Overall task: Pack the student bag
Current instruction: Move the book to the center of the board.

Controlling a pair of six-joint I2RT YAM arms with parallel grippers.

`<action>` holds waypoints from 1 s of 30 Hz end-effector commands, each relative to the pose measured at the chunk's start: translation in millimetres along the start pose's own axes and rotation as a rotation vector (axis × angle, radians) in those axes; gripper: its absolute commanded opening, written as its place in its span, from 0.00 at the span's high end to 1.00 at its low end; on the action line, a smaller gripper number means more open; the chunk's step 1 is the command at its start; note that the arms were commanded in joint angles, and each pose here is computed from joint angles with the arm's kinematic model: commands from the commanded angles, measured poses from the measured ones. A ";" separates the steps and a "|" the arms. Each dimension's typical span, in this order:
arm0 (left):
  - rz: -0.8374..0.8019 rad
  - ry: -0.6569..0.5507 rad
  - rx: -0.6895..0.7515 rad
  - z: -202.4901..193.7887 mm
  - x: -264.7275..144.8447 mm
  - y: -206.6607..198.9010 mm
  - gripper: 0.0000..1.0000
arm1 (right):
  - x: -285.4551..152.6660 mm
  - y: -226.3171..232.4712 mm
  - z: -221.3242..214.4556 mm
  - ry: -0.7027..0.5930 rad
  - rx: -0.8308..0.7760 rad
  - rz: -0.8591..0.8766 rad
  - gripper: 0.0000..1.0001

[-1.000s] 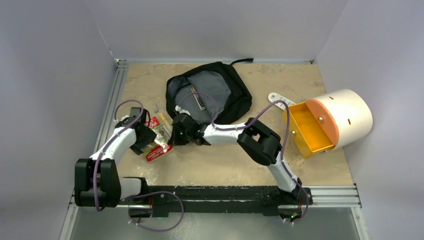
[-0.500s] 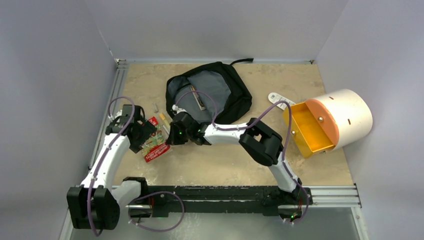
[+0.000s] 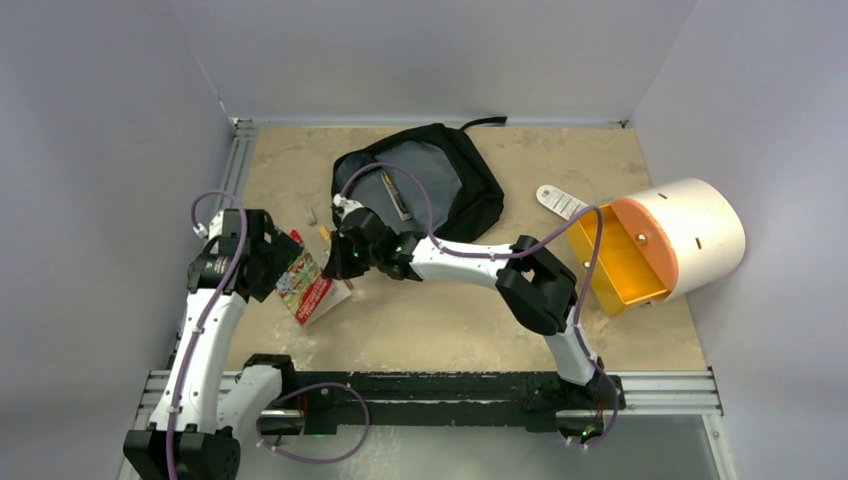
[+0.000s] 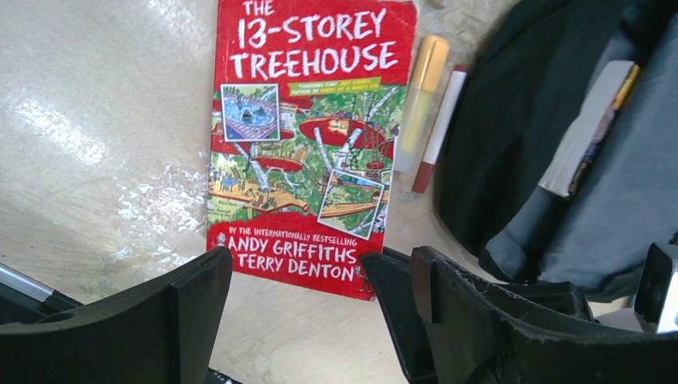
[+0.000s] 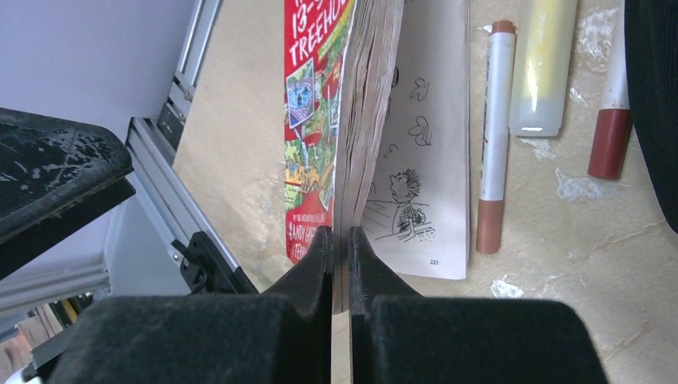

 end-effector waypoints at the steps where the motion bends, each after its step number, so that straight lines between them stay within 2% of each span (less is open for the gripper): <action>1: -0.035 -0.059 -0.018 11.4 -18.1 -5.2 0.18 | -40.4 57.0 46.9 -0.117 -0.052 0.140 1.00; 9: 0.019 -0.019 -0.030 -0.4 -5.8 6.5 0.18 | -57.4 62.5 53.5 -0.121 -0.070 0.127 1.00; 17: -0.063 0.012 -0.032 -5.1 -11.5 -1.1 0.18 | -90.1 51.4 58.2 -0.156 -0.046 0.102 1.00; 25: -0.161 0.091 -0.014 -19.5 -14.6 -5.8 0.18 | -118.7 23.9 65.5 -0.184 -0.004 0.079 1.00; 30: -0.220 0.152 0.002 -32.9 -9.5 -6.1 0.18 | -131.6 -10.8 62.8 -0.196 0.028 0.022 1.00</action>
Point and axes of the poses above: each gripper's point midway between its finger pads, its own x axis out along the fingers, its own y axis along the line the jaws close on, z = x × y, the point moved 5 cm from there along -x, back along the fingers, and after that the axes turned 1 degree about -x, right-handed, at the moved point
